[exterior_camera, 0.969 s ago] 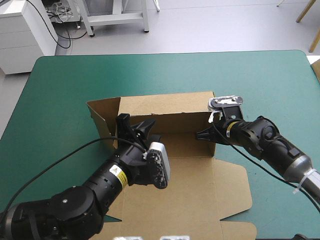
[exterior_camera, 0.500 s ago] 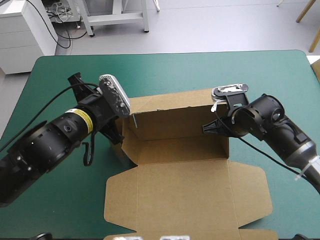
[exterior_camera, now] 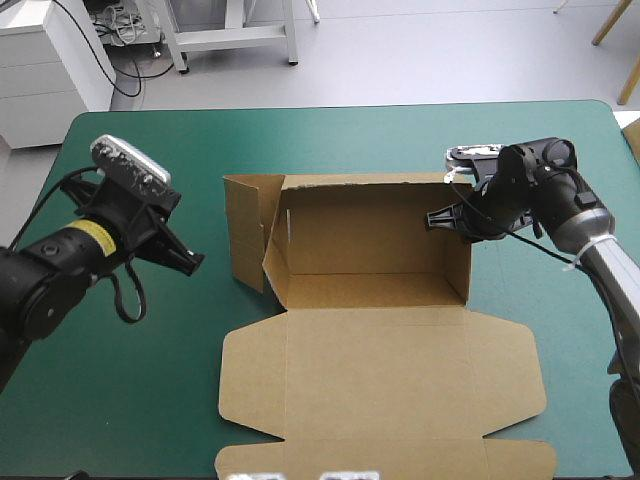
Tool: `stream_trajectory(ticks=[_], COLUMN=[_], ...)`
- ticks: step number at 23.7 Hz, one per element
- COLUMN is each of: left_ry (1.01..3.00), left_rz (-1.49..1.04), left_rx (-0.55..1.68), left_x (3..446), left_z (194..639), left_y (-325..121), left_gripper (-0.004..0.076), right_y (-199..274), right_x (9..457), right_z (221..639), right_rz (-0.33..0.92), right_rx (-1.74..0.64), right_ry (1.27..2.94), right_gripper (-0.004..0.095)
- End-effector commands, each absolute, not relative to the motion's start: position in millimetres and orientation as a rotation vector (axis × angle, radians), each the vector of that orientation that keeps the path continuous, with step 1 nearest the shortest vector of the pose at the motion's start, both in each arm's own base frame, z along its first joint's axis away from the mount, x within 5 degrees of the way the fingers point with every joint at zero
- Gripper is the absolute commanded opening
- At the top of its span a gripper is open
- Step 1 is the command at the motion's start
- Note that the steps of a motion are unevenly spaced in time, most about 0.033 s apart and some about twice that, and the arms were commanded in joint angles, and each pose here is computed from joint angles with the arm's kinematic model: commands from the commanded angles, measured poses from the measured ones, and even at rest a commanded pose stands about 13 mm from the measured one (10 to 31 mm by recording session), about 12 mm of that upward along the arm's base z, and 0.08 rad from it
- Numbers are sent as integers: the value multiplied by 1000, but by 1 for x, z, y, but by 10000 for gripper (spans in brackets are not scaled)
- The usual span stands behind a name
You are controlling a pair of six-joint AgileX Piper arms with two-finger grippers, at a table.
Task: Fold the box
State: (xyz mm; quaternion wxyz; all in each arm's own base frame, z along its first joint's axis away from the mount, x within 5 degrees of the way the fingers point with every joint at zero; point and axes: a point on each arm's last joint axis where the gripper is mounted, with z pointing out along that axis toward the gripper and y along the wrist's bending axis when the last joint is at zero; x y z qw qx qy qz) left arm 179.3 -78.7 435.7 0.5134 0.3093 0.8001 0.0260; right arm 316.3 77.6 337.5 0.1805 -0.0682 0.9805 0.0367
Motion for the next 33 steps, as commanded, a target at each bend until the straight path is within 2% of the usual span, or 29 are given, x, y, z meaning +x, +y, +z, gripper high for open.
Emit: stream_trajectory(ticks=[1, 5, 12, 15, 21, 23, 27, 29, 33], left_ry=[1811, 1832, 1813, 1806, 1787, 1792, 1783, 1783, 1783], left_rz=[36, -6, -230, -262, -259, -246, -244, -244, -244], left_rx=[698, 676, 549, 542, 538, 541, 539, 539, 539], left_x=[153, 107, 34, 18, 10, 11, 11, 11, 11], left_z=[420, 371, 323, 304, 299, 299, 300, 300, 300], left_y=[-65, -43, -17, -11, -7, -6, -6, -6, -6], left_gripper=[-8, -8, -8, -8, -8, -8, -8, -8, -8], right_y=[66, 69, 75, 76, 76, 76, 77, 76, 72], right_x=[333, 360, 390, 395, 396, 396, 398, 395, 376], right_z=[334, 312, 289, 282, 283, 290, 326, 346, 384], right_rz=[62, 49, 40, 35, 36, 30, 42, 51, 52], right_rx=[-215, -254, -289, -319, -320, -356, -353, -328, -313], right_ry=[2759, 2783, 2805, 2804, 2791, 2789, 2701, 2641, 2543], right_gripper=[-22, -21, -21, -21, -16, 46, 297, 388, 476])
